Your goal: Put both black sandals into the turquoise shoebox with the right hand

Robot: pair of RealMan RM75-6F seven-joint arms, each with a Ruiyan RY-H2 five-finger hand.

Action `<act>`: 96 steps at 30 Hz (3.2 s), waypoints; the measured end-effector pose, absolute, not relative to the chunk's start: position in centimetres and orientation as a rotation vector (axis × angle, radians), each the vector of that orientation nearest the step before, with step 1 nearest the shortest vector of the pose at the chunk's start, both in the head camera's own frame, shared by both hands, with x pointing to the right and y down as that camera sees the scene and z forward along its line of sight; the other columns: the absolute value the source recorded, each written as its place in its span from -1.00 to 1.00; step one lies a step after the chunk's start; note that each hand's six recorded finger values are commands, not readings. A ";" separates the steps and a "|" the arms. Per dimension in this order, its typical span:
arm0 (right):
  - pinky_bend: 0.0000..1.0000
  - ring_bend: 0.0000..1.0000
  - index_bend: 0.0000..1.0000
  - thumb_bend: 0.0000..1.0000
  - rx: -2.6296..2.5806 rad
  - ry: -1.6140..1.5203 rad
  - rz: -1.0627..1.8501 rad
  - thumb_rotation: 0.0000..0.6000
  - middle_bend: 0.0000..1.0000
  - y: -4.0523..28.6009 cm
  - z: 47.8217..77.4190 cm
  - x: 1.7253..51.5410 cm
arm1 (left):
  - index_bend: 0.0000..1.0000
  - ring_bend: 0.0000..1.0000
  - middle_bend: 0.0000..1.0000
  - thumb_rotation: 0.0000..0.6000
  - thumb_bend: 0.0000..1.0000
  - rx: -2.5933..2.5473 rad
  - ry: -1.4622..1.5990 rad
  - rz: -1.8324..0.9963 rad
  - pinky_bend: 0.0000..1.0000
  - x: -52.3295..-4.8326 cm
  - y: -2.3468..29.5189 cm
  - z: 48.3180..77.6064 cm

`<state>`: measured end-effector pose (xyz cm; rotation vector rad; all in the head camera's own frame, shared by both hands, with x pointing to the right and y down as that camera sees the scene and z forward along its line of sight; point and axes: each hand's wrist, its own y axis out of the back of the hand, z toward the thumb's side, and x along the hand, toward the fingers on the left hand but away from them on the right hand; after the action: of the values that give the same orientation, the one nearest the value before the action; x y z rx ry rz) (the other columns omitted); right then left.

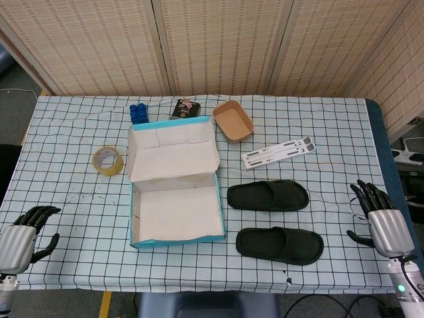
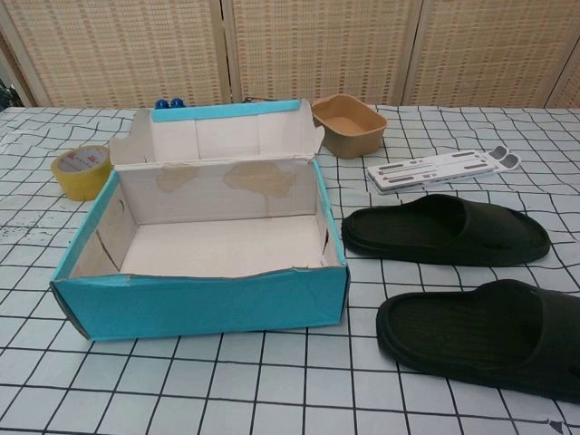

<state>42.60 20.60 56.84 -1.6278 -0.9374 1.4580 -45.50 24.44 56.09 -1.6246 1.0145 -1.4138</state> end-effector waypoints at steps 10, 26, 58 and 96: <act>-0.56 -1.00 -0.95 -0.92 -1.643 -0.875 1.498 1.00 -0.92 21.1 57.3 42.4 | -0.52 -0.63 -0.54 1.00 -0.20 -1.573 1.020 -1.461 -0.32 -46.1 24.5 56.2; -0.46 -0.89 -0.67 -0.91 -1.727 -0.780 1.412 1.00 -0.69 22.6 57.8 41.2 | -0.49 -0.63 -0.54 1.00 -0.19 -1.562 1.036 -1.492 -0.31 -46.3 24.5 56.0; -0.74 -0.89 -0.80 -0.93 -2.153 -0.472 1.434 1.00 -0.71 24.8 64.6 36.9 | -0.50 -0.63 -0.54 1.00 -0.19 -1.567 1.063 -1.502 -0.31 -47.0 24.1 56.6; -0.20 -0.02 0.41 -0.93 -2.052 -0.556 1.408 1.00 0.16 24.0 67.5 35.0 | -0.50 -0.63 -0.54 1.00 -0.20 -1.566 1.085 -1.525 -0.31 -47.8 23.9 56.7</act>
<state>34.96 23.97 67.48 -2.0518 -0.5561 1.4077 -47.79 23.89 56.72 -1.5661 1.0845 -1.5252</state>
